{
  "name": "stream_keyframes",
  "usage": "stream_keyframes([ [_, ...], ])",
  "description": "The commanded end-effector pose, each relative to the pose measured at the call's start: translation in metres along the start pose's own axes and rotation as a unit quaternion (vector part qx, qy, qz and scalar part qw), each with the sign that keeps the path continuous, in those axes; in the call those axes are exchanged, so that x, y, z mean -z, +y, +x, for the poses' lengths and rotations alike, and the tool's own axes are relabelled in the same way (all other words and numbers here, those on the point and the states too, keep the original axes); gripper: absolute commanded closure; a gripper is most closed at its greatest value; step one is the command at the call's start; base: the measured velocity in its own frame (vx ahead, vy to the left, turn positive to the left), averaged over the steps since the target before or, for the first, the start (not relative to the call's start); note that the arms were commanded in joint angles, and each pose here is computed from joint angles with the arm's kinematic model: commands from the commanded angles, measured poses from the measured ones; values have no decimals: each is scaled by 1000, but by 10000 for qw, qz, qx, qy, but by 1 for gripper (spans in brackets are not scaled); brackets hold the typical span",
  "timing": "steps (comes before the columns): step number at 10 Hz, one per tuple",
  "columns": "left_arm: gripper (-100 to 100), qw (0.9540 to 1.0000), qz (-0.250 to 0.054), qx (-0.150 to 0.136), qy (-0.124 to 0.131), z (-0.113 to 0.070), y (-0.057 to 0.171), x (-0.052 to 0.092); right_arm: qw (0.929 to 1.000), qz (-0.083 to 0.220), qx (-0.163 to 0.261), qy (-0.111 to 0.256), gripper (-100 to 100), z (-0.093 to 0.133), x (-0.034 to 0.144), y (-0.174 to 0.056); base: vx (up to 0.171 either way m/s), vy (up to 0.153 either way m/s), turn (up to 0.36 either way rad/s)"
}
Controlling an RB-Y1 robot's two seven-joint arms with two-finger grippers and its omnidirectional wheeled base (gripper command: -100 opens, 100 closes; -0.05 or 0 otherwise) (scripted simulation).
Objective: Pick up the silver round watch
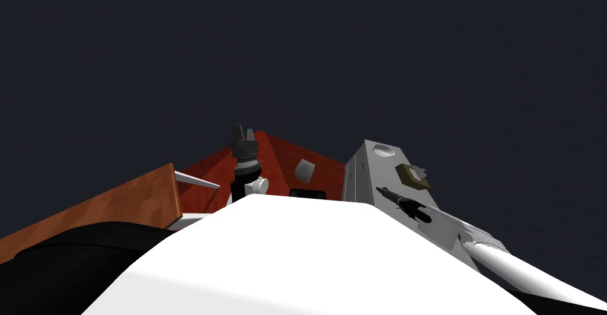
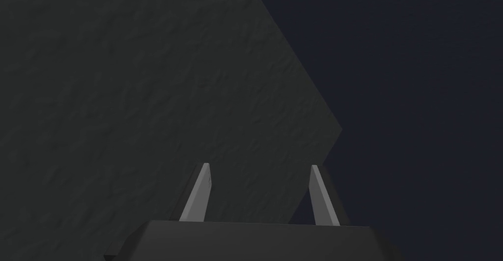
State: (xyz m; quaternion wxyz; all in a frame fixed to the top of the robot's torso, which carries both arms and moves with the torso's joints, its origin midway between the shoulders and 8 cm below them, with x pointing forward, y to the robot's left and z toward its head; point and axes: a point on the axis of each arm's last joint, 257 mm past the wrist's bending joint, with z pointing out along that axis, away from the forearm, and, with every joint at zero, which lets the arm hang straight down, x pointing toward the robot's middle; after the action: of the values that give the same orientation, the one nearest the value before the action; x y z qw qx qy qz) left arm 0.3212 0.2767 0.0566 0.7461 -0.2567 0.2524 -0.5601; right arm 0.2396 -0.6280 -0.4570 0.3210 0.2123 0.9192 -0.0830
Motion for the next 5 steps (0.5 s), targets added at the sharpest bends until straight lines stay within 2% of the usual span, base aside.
stream_keyframes([
  [1,0,10000,0,0,0,0,0,0,10000,0,0,0,100,0,0,0,0,0,0],
  [5,0,10000,0,0,0,0,0,0,10000,-34,-34,-7,100,0,0,3,0,0,0],
])
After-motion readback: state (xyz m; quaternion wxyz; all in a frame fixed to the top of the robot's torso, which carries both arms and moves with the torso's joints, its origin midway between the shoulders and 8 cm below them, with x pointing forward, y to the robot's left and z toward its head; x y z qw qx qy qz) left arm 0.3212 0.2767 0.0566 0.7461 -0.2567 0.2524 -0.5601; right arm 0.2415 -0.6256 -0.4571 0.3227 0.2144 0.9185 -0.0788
